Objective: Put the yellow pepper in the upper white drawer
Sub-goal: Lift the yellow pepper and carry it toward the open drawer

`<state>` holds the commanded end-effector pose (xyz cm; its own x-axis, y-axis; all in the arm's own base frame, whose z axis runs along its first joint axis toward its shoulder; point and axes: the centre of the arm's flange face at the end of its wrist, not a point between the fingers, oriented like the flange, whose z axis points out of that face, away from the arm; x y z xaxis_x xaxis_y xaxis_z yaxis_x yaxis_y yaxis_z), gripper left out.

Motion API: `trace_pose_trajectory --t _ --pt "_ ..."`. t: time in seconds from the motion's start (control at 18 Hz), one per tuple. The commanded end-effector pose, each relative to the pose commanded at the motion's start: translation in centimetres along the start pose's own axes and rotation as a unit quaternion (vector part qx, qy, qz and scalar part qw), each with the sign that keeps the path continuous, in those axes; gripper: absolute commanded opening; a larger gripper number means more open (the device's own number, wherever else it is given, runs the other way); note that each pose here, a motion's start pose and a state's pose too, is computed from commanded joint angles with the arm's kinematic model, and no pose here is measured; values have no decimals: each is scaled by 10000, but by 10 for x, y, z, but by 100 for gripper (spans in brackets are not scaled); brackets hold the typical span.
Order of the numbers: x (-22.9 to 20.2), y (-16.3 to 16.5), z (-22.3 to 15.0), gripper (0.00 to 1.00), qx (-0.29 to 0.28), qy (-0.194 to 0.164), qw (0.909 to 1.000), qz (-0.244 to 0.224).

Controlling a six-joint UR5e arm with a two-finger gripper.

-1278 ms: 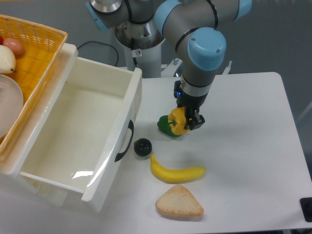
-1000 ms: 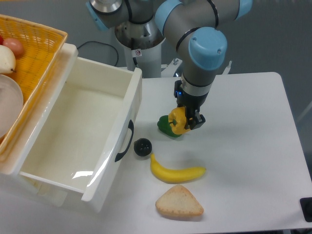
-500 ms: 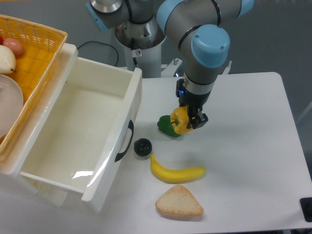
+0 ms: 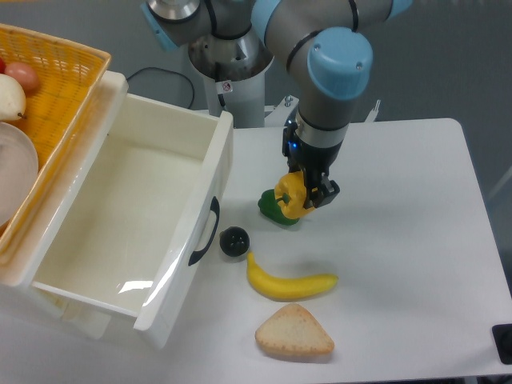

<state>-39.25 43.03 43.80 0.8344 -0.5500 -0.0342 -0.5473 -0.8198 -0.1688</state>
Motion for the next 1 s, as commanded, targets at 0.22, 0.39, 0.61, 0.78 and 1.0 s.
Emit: trace_pose_trajectory --t 0.22,0.39,0.61,0.78,1.0 --pt "5 -2 -10 8 138 -71 9996 -216" --pt "13 -10 -27 8 419 -147 9976 -531" --pt "22 -23 -43 8 833 -200 9918 -952" --pt "31 -33 -54 8 1055 -196 9882 -1091" --pt "41 -46 -64 7 1162 -151 9862 -1170"
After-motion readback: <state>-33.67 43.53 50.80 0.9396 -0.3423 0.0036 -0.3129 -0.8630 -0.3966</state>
